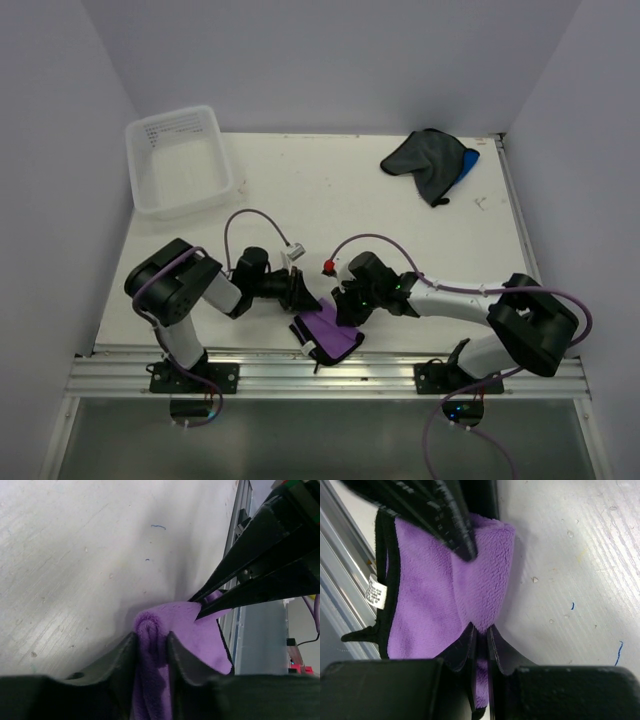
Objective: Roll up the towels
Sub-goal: Roll the towel
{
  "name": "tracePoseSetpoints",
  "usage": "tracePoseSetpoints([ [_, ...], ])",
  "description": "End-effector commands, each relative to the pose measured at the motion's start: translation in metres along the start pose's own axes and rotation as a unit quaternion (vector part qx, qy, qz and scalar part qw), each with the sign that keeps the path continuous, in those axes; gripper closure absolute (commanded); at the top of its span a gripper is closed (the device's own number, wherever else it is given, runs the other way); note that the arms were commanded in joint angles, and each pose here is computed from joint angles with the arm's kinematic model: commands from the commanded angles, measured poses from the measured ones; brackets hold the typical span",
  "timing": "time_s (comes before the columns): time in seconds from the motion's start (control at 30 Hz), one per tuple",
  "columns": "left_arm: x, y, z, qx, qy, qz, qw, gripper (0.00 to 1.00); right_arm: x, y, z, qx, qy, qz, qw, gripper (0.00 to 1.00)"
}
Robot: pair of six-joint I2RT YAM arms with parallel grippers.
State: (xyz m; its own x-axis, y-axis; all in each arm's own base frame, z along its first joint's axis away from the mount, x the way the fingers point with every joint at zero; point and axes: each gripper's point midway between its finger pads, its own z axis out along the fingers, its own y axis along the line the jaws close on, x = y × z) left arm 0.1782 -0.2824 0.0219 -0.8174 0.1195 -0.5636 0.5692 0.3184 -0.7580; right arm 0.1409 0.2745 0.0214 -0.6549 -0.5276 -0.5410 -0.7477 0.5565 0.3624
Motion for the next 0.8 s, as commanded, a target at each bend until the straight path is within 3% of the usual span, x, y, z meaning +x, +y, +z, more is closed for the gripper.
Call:
tracePoseSetpoints([
  [0.0, 0.004, 0.002, 0.002, 0.01, 0.009, -0.007, 1.0, 0.73, -0.014, -0.002, -0.006, 0.01, -0.017, -0.019, 1.0, 1.0],
  [0.07, -0.001, 0.002, 0.004, 0.013, 0.006, -0.004, 1.0, 0.84, -0.018, -0.002, -0.006, 0.013, -0.019, -0.019, 1.0, 1.0],
  [0.1, -0.001, 0.002, 0.005, 0.013, 0.003, -0.003, 1.0, 0.96, -0.018, -0.002, -0.006, 0.014, -0.018, -0.018, 1.0, 0.95],
  [0.13, -0.004, 0.0, 0.005, 0.017, -0.004, 0.002, 1.0, 1.0, -0.019, -0.003, -0.006, 0.015, -0.018, -0.017, 1.0, 0.92],
  [0.17, -0.005, 0.0, 0.004, 0.019, -0.008, 0.005, 1.0, 1.0, -0.019, -0.003, -0.006, 0.017, -0.019, -0.015, 1.0, 0.87],
  [0.2, -0.008, -0.002, 0.004, 0.021, -0.014, 0.011, 1.0, 1.0, -0.019, -0.003, -0.006, 0.017, -0.022, -0.008, 1.0, 0.74],
  [0.43, -0.025, -0.014, -0.004, 0.028, -0.082, 0.057, 0.995, 1.0, -0.026, -0.007, -0.02, 0.036, -0.064, 0.031, 0.997, 0.48],
  [0.57, -0.027, -0.02, -0.006, 0.046, -0.104, 0.072, 0.991, 1.0, -0.031, -0.013, -0.034, 0.025, -0.1, 0.076, 0.992, 0.4],
  [0.77, -0.026, -0.033, -0.013, 0.079, -0.14, 0.073, 0.984, 1.0, -0.024, -0.01, -0.037, -0.028, -0.112, 0.13, 0.985, 0.39],
])
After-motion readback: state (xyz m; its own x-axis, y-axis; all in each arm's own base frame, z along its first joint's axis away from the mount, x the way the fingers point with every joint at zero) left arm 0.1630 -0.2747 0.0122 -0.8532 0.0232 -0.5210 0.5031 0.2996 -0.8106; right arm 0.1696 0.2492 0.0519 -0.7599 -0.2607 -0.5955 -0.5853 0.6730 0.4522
